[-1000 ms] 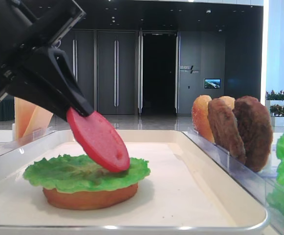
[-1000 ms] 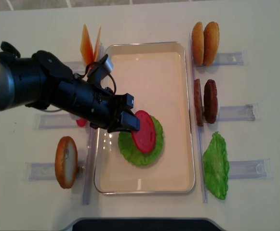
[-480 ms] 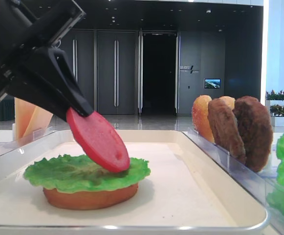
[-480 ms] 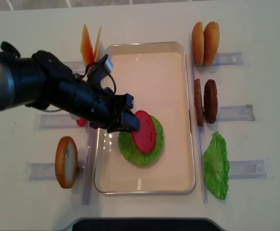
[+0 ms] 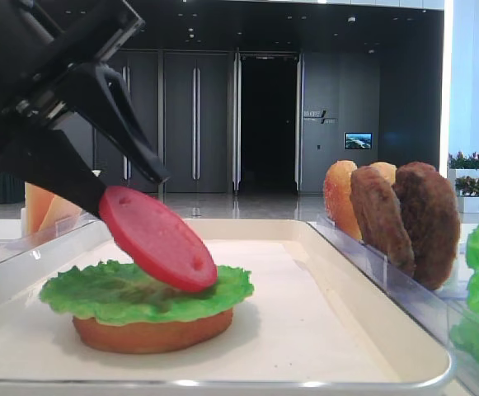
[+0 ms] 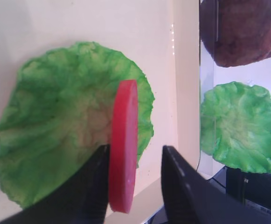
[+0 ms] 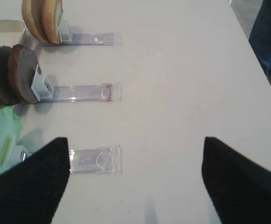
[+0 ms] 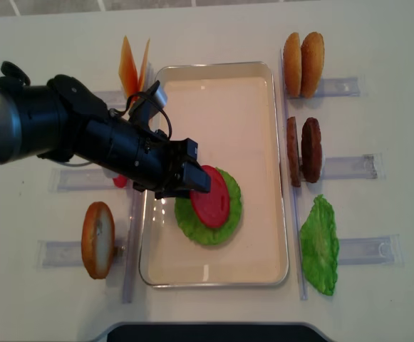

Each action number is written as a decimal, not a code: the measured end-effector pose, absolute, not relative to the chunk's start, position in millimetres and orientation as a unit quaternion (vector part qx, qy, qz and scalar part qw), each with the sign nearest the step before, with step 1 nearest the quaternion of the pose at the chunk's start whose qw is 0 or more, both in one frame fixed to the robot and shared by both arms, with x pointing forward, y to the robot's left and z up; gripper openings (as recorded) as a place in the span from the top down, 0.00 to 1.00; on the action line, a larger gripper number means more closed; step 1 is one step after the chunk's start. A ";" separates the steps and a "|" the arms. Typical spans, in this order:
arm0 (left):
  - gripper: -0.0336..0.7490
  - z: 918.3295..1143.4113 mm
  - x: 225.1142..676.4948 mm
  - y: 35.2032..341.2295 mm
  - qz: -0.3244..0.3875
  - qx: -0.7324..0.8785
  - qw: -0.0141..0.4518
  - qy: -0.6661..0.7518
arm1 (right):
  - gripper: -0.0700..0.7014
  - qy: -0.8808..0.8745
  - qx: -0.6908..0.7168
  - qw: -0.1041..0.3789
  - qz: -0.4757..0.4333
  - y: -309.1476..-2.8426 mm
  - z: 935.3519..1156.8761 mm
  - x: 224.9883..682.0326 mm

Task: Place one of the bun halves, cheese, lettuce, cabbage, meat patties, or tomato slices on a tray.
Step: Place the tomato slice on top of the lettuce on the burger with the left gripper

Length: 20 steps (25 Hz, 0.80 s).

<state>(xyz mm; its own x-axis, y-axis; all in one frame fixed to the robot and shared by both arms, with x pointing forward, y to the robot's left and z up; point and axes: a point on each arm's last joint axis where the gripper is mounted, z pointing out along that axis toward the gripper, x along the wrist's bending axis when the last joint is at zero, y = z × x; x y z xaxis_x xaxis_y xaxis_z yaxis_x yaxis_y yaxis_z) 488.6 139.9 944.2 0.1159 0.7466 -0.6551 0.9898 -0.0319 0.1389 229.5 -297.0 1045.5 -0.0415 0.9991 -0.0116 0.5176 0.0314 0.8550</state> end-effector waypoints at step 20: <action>0.16 943.7 487.6 140.5 -0.216 0.675 0.281 0.647 | 0.16 0.631 0.601 0.343 0.351 -297.0 1045.5 229.5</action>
<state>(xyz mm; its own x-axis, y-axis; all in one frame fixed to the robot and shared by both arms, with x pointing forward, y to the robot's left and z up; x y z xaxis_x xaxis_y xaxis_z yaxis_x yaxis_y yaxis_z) 487.6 140.5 943.7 0.0692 0.7522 -0.6553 0.9950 -0.0049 0.0994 229.5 -297.0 1045.5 -0.0415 0.9991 -0.0116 0.5176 0.0314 0.8550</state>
